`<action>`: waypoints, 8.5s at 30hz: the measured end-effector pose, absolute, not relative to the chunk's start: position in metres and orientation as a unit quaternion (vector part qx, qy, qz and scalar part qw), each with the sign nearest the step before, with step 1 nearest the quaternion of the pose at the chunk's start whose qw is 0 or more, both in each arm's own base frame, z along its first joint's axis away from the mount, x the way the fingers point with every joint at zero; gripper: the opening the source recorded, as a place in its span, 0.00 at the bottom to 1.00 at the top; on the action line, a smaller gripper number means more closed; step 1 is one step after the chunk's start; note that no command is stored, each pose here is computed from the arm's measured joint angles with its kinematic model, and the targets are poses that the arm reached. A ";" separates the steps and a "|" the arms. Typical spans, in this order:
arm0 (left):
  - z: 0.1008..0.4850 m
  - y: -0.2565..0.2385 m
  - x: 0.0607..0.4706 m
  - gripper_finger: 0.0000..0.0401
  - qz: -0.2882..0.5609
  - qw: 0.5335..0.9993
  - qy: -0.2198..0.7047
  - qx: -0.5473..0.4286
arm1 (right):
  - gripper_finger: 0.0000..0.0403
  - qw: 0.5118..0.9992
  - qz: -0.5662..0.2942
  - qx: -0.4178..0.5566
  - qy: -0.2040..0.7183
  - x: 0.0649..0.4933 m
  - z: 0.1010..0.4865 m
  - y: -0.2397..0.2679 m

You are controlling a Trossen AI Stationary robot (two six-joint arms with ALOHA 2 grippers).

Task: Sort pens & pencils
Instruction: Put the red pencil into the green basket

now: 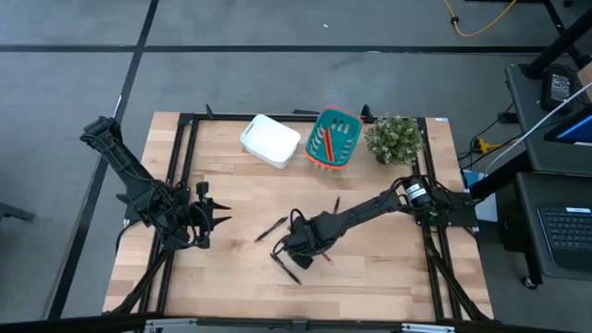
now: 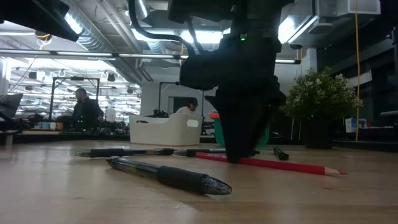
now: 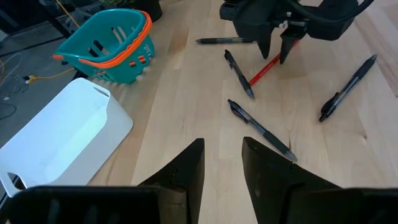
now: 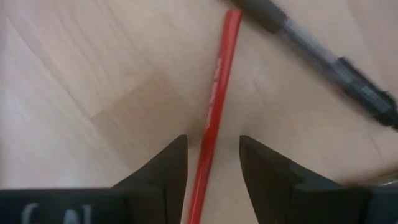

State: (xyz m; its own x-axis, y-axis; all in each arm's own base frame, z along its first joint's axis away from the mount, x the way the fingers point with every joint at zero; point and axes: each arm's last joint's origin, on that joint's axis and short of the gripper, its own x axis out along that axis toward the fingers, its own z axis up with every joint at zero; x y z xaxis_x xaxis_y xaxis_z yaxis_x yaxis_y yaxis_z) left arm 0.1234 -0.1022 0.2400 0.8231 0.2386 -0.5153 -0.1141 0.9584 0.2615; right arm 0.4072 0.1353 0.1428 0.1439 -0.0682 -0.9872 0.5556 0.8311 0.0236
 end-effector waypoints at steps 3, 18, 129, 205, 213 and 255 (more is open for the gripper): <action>0.240 -0.102 0.123 0.25 0.093 0.948 0.282 0.110 | 0.36 0.727 -0.210 0.200 0.623 0.407 0.141 0.136; 0.240 -0.102 0.123 0.25 0.090 0.948 0.285 0.109 | 0.36 0.716 -0.199 0.210 0.636 0.408 0.135 0.137; 0.239 -0.102 0.123 0.25 0.090 0.947 0.287 0.113 | 0.40 0.753 -0.205 0.181 0.598 0.401 0.168 0.146; 0.240 -0.102 0.123 0.25 0.091 0.947 0.287 0.112 | 0.02 0.755 -0.183 0.198 0.597 0.400 0.127 0.140; 0.240 -0.102 0.123 0.25 0.091 0.947 0.287 0.112 | 0.02 0.766 -0.167 0.190 0.592 0.406 0.135 0.142; 0.240 -0.102 0.123 0.25 0.091 0.947 0.287 0.112 | 0.25 0.777 -0.152 0.175 0.585 0.413 0.148 0.144</action>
